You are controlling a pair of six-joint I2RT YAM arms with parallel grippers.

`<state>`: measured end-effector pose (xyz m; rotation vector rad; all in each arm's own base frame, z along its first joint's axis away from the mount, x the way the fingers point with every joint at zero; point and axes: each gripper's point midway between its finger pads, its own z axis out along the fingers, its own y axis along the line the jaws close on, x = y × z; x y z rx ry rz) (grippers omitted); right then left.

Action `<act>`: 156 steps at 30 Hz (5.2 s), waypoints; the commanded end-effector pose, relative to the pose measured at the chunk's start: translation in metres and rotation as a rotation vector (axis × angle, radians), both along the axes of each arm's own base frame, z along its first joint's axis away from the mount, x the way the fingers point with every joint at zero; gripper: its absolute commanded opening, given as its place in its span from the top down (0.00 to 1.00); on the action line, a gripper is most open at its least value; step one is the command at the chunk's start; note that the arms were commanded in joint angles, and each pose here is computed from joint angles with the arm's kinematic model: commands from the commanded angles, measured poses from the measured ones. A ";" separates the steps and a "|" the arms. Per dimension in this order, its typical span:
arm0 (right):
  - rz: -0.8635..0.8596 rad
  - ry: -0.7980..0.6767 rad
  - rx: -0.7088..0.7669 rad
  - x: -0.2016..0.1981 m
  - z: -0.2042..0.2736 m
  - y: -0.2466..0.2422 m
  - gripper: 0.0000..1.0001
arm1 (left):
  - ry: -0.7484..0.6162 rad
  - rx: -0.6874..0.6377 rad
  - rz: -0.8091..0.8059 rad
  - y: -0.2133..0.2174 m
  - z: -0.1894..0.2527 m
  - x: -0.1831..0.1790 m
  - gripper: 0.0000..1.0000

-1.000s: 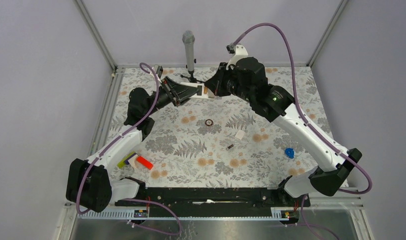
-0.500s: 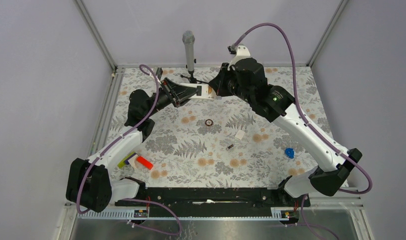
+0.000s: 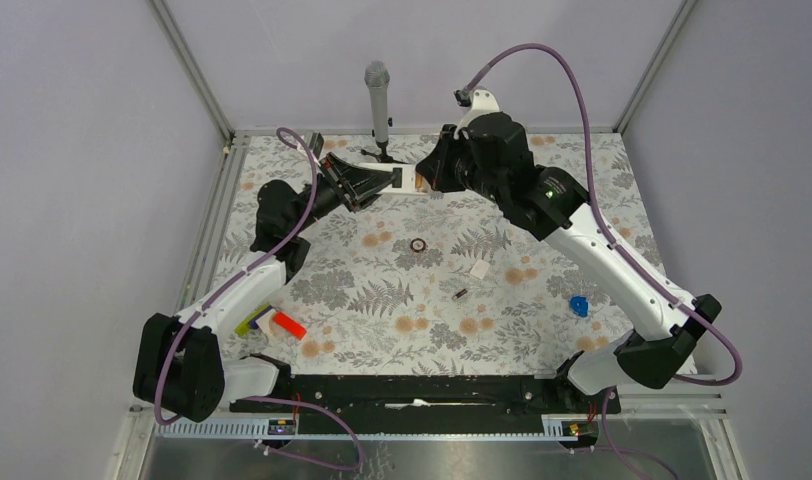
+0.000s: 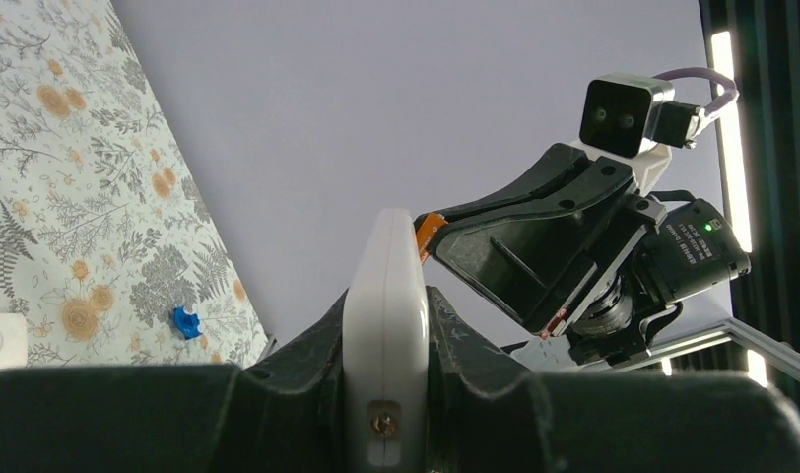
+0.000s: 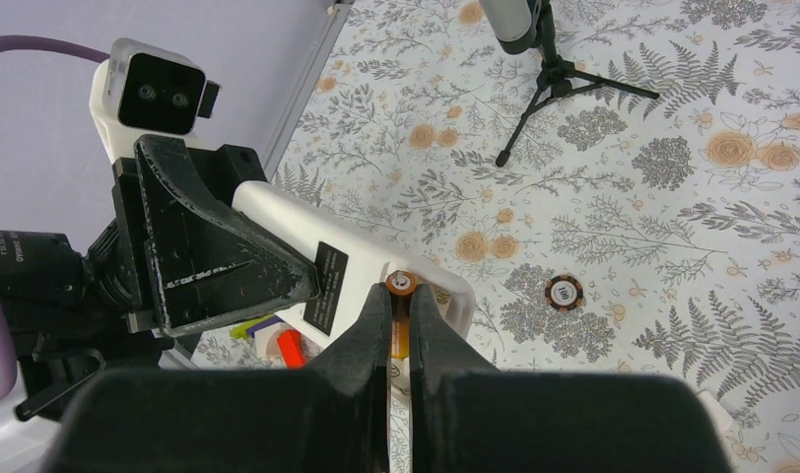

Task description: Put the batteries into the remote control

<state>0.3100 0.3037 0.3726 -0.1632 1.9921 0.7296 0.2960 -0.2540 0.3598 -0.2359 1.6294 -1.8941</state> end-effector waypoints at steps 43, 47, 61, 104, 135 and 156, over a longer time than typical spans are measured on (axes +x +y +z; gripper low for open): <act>0.002 0.120 -0.036 0.005 -0.016 0.014 0.82 | -0.187 -0.136 -0.001 0.008 0.045 -0.016 1.00; -0.015 0.132 -0.033 0.007 -0.019 0.015 0.80 | -0.189 -0.138 -0.003 0.008 0.045 -0.017 1.00; -0.056 0.112 0.005 0.008 -0.003 0.009 0.63 | -0.136 -0.119 0.021 0.008 0.033 -0.009 1.00; -0.191 0.098 0.076 0.008 0.024 -0.022 0.51 | -0.097 -0.133 0.054 0.010 0.029 0.001 1.00; -0.068 0.266 0.491 -0.001 0.031 -0.013 0.01 | -0.091 -0.118 0.049 0.007 0.031 0.006 1.00; -0.048 0.561 0.781 0.008 0.007 0.007 0.05 | -0.101 -0.115 0.048 0.007 0.033 0.003 1.00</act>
